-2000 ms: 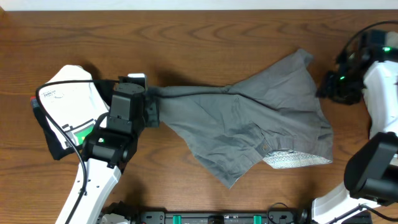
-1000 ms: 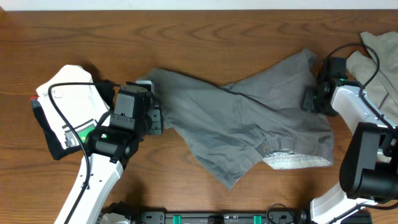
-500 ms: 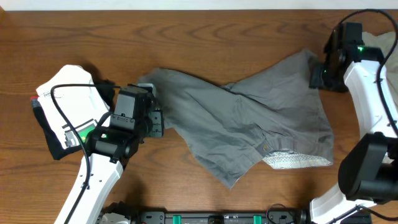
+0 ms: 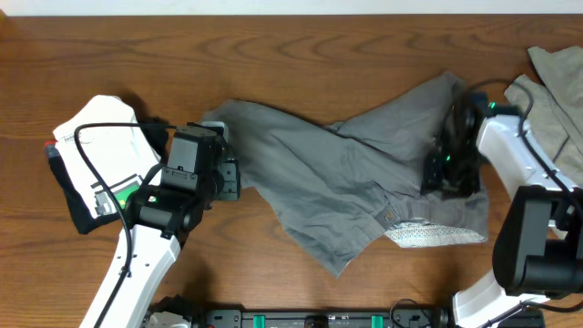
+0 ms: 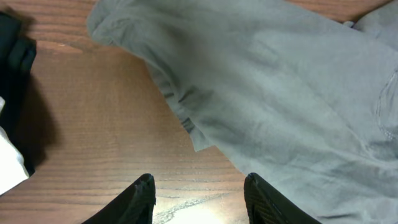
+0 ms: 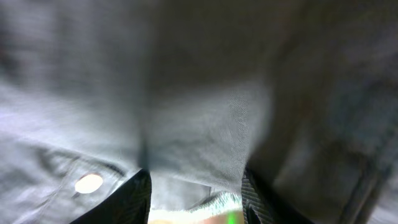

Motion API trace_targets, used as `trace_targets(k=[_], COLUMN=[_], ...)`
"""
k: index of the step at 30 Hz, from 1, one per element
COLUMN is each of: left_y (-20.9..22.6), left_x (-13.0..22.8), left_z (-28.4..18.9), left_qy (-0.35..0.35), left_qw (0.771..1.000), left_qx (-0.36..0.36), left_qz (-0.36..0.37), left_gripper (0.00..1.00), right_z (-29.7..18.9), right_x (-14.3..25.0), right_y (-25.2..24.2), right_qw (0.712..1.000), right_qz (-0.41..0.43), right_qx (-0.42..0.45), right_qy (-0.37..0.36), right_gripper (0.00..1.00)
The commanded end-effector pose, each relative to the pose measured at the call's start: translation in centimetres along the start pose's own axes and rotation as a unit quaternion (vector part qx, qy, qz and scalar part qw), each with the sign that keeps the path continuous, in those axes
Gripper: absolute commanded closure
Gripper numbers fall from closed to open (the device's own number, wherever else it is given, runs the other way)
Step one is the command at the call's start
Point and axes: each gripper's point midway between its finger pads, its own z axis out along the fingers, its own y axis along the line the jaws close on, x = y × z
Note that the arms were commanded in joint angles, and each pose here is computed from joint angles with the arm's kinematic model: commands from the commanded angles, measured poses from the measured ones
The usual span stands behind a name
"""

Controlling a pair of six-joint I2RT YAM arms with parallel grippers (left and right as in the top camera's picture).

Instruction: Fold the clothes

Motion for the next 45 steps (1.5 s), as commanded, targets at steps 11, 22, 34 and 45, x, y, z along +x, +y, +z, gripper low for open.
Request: trace_targets(k=[11,22,34,45], left_y=[0.1,0.1,0.1,0.1], left_x=[-0.3,-0.3,-0.4,-0.4], left_z=[-0.1,-0.1,-0.1,-0.1], left_qy=[-0.003,-0.002,-0.003,-0.003], left_qw=[1.0,1.0,1.0,1.0], left_qx=[0.0,0.0,0.0,0.0], left_qz=[0.0,0.0,0.0,0.0], left_gripper=[0.52,0.52,0.5,0.5], right_z=[2.1,-10.1,-10.8,-5.0], right_x=[-5.4,-17.0,-8.0,-0.3], right_y=[-7.3,-7.0,-0.7,2.9], right_qw=[0.968,0.913,0.986,0.999], right_qz=[0.102,0.074,0.013,-0.002], right_qx=[0.154,0.12,-0.008,-0.031], right_qy=[-0.169,-0.382,-0.164,-0.029], right_gripper=[0.49,0.4,0.34,0.36])
